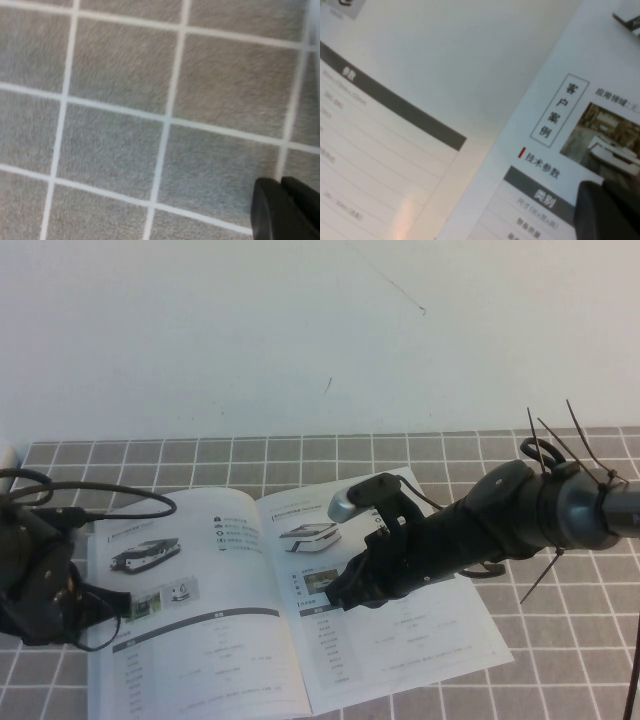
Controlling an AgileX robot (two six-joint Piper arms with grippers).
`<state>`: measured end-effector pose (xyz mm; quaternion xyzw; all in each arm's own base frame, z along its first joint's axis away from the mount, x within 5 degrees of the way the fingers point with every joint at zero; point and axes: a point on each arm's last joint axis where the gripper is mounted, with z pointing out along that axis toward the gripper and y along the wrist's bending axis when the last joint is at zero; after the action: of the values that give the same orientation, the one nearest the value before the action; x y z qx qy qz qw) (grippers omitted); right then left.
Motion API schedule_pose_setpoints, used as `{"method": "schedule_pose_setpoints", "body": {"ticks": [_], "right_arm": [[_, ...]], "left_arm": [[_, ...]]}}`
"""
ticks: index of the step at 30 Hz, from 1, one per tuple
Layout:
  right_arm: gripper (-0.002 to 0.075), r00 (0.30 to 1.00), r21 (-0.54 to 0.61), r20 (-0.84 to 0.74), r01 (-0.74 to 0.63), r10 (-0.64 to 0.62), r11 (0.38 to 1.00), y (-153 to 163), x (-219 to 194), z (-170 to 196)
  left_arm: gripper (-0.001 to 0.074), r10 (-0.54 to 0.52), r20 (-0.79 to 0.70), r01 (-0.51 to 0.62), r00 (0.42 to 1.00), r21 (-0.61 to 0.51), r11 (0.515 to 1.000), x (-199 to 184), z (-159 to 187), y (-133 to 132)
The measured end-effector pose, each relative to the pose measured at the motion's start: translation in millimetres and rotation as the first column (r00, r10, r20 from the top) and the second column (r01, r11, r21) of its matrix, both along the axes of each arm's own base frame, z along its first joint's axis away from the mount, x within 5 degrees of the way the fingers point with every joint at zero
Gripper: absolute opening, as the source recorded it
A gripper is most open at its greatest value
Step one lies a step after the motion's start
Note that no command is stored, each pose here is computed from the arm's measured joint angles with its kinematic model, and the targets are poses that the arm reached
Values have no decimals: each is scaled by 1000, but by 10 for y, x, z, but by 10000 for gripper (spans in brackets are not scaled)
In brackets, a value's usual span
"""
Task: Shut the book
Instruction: 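Close the open booklet and leave it lying on the table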
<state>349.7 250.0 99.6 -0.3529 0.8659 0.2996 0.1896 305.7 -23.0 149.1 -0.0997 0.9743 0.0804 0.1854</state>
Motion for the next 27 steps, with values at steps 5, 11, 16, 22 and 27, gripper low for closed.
{"method": "schedule_pose_setpoints", "body": {"ticks": [5, 11, 16, 22, 27], "right_arm": [[-3, 1000, 3, -11, 14, -14, 1000, 2, 3, 4], [-3, 999, 5, -25, 29, -29, 1000, -4, 6, 1], [-3, 999, 6, -29, 27, -27, 1000, -3, 3, -5], [-3, 999, 9, -32, 25, -25, 1000, -4, 6, -2], [-3, 999, 9, -33, 24, -24, 1000, -2, 8, -4]], "left_arm": [[-4, 60, -17, -60, 998, -57, 997, 9, -30, 69], [-4, 29, -31, -33, 999, -142, 989, 20, -26, 18], [-4, -10, -36, 3, 999, -180, 984, 18, -29, -15], [-4, -25, -45, 16, 999, -181, 983, 4, 12, -20], [-4, -41, -34, 35, 999, -157, 987, -49, 240, -9]]}}
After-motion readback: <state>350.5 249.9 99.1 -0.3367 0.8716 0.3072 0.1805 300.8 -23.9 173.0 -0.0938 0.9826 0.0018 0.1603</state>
